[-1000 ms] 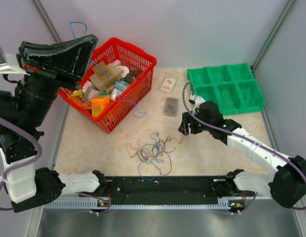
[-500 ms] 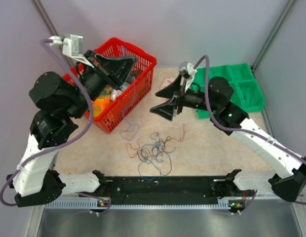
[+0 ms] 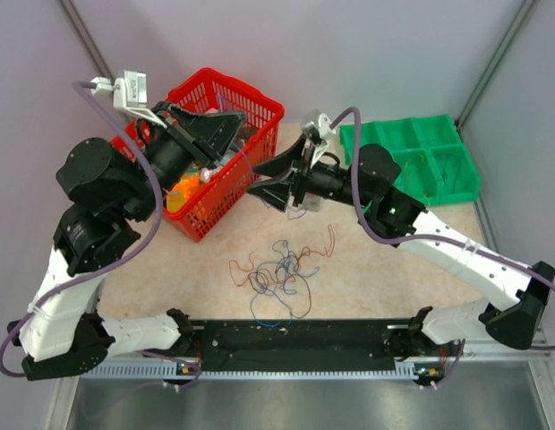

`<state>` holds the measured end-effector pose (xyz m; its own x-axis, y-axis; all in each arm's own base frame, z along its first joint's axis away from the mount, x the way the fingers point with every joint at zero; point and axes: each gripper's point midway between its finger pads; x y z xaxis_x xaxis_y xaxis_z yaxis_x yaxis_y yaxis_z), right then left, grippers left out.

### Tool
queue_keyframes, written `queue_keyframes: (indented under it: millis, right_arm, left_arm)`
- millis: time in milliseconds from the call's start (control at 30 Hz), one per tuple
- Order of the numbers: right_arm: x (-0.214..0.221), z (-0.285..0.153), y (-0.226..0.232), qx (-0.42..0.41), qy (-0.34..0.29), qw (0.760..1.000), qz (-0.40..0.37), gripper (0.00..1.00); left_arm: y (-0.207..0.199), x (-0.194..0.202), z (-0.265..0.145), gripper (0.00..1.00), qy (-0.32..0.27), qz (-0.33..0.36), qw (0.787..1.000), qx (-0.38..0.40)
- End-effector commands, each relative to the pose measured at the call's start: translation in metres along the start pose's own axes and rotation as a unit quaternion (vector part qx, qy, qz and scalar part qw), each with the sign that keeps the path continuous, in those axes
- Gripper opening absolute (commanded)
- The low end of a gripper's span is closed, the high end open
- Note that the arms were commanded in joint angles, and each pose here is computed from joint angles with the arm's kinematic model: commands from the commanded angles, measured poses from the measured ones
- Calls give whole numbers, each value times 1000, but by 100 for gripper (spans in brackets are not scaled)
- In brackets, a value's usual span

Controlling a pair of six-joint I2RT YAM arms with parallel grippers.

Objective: Untangle the cables

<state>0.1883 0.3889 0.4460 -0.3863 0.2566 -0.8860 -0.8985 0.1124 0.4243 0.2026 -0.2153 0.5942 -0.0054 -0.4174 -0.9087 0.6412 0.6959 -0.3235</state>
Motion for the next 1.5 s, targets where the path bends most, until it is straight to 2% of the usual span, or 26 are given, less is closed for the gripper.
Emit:
queue_keyframes:
  millis: [0, 167, 233, 300, 367, 633, 667, 700, 733, 900, 933, 967, 1033, 1100, 1167, 1233, 1333, 1467]
  right_arm:
    - [-38, 4, 6, 13, -57, 998, -32, 55]
    - [-35, 10, 13, -12, -49, 998, -22, 45]
    - [-38, 9, 19, -26, -54, 998, -20, 44]
    - [-38, 10, 25, -39, -54, 998, -16, 29]
    - [-39, 10, 27, -43, -52, 998, -11, 23]
    - [-35, 8, 34, -64, -48, 997, 0, 29]
    - [-34, 8, 35, -66, -46, 997, -1, 23]
    - [-34, 8, 35, -65, -44, 997, 0, 8]
    - [-34, 8, 35, -64, -43, 997, 1, 0]
    - [-46, -13, 11, 25, -56, 998, 6, 0]
    - [-48, -20, 2, 42, -52, 998, 11, 0]
    - [-50, -27, -4, 56, -50, 997, 14, 0]
    - [-55, -43, -19, 87, -52, 995, 17, 0]
    - [-60, -62, -42, 142, -57, 988, 11, 0]
    - [-68, -84, -70, 201, -63, 977, 9, 0]
    - [-80, -107, -98, 249, -76, 965, 7, 0]
    - [-102, -140, -136, 314, -97, 944, -10, 0]
    - [-126, -164, -174, 359, -96, 928, -26, 0]
  left_arm:
    - [-6, -6, 0, 0, -13, -16, 1000, 12]
    - [-5, -3, 2, 0, -12, -16, 1000, 10]
    - [-5, 1, 4, 0, -8, -16, 1000, 10]
    - [-4, 2, 5, 0, -6, -16, 1000, 9]
    - [-4, 3, 5, 0, -6, -15, 1000, 9]
    - [0, 11, 9, 0, 2, -9, 1000, 0]
    - [1, 12, 10, 0, 4, -9, 1000, -1]
    - [1, 13, 11, 0, 5, -8, 1000, -2]
    - [2, 14, 10, 0, 6, -7, 1000, -4]
    - [20, 31, 7, 0, 27, 22, 999, -40]
    - [27, 38, 6, 12, 35, 28, 998, -53]
    - [35, 49, 3, 31, 46, 36, 996, -67]
    - [48, 75, -5, 63, 76, 45, 992, -87]
    - [55, 98, -16, 77, 107, 54, 989, -87]
    - [59, 117, -28, 81, 130, 60, 986, -81]
    - [67, 137, -43, 90, 153, 61, 983, -85]
    - [80, 163, -68, 92, 183, 54, 977, -99]
    - [94, 215, -96, 92, 234, 30, 966, -108]
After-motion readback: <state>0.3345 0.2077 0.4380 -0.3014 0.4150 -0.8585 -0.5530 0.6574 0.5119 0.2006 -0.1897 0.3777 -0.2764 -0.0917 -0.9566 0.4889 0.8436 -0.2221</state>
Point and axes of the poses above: each gripper's point midway between its finger pads, its own z axis out along the fingers, its own y axis along the line the jaws close on, x = y × z, and after that the axes turned 14 degrees about z, right-handed
